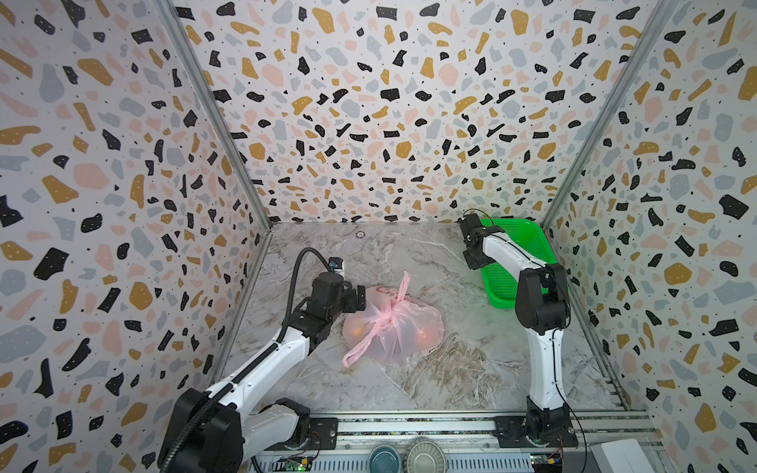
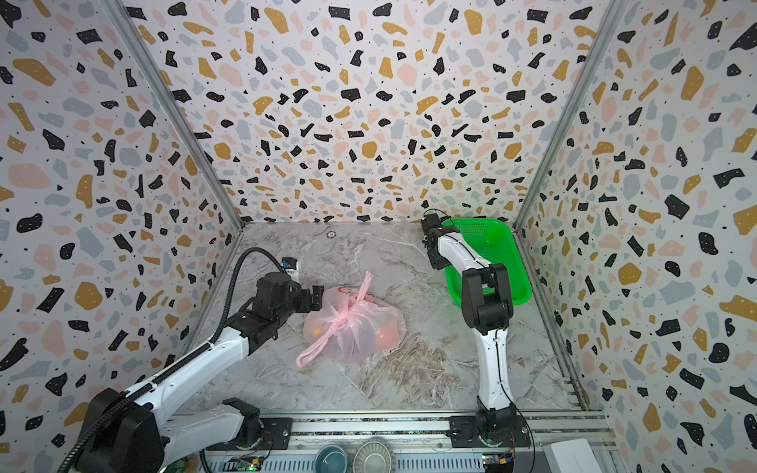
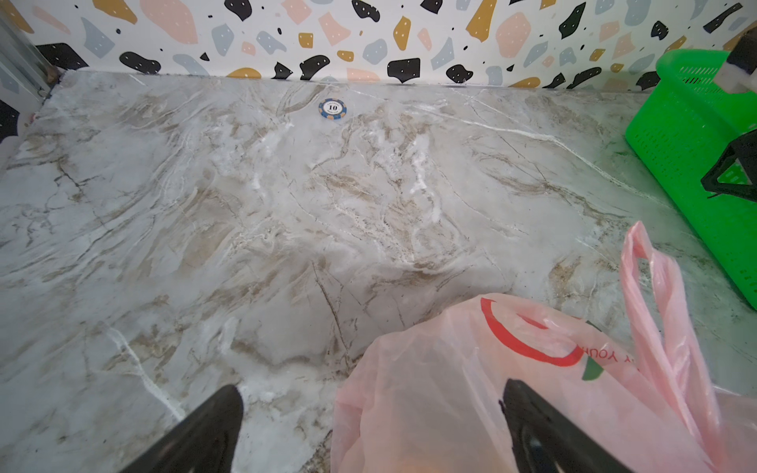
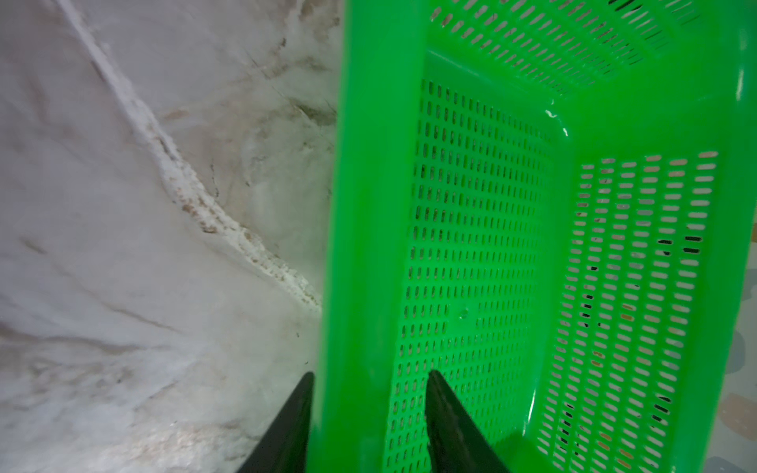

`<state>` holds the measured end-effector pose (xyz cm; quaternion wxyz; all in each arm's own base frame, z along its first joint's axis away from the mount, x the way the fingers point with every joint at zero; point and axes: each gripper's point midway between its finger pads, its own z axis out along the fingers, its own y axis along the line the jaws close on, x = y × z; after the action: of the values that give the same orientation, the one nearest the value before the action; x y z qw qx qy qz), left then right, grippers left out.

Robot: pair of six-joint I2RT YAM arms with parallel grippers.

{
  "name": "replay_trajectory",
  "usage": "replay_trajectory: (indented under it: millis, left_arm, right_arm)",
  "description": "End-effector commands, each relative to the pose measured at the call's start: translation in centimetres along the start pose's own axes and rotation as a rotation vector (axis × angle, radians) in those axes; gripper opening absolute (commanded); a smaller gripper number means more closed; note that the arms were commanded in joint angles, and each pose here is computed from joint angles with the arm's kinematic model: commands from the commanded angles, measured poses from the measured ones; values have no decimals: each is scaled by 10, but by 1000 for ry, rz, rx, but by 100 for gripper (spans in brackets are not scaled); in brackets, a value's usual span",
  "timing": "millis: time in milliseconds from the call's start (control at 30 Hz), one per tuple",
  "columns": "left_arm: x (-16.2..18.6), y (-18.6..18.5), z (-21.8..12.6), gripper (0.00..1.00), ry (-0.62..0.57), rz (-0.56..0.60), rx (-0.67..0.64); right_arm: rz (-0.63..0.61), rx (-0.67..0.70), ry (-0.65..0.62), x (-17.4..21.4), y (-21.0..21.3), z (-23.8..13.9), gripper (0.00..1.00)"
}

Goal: Untie the knot of the plastic bag and take out the fruit

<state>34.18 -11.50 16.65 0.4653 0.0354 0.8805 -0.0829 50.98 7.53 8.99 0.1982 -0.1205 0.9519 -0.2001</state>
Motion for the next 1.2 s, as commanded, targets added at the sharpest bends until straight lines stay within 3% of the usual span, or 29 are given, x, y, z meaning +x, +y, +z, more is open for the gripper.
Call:
replay_trajectory:
  millis: [0, 233, 567, 700, 933, 1167]
  left_arm:
    - [-18, 0, -8, 100, -44, 21, -13]
    - [-13, 7, -17, 100, -19, 52, -47]
    - [-9, 14, -31, 100, 14, 101, -75]
    - [-7, 15, -33, 100, 32, 124, -79]
    - [-10, 11, -33, 100, 34, 140, -56]
    - [-12, 4, -31, 100, 42, 159, -27]
  right_arm:
    - [3, -77, -81, -15, 2, -62, 53]
    - [-89, -223, -192, -3, 46, -152, 69]
    - [-357, -850, -565, 72, 178, -281, 81]
    - [-450, -964, -575, 100, 210, -291, 82]
    - [-593, -902, -546, 124, 251, -260, 82]
    - [-623, -856, -552, 124, 255, -244, 54]
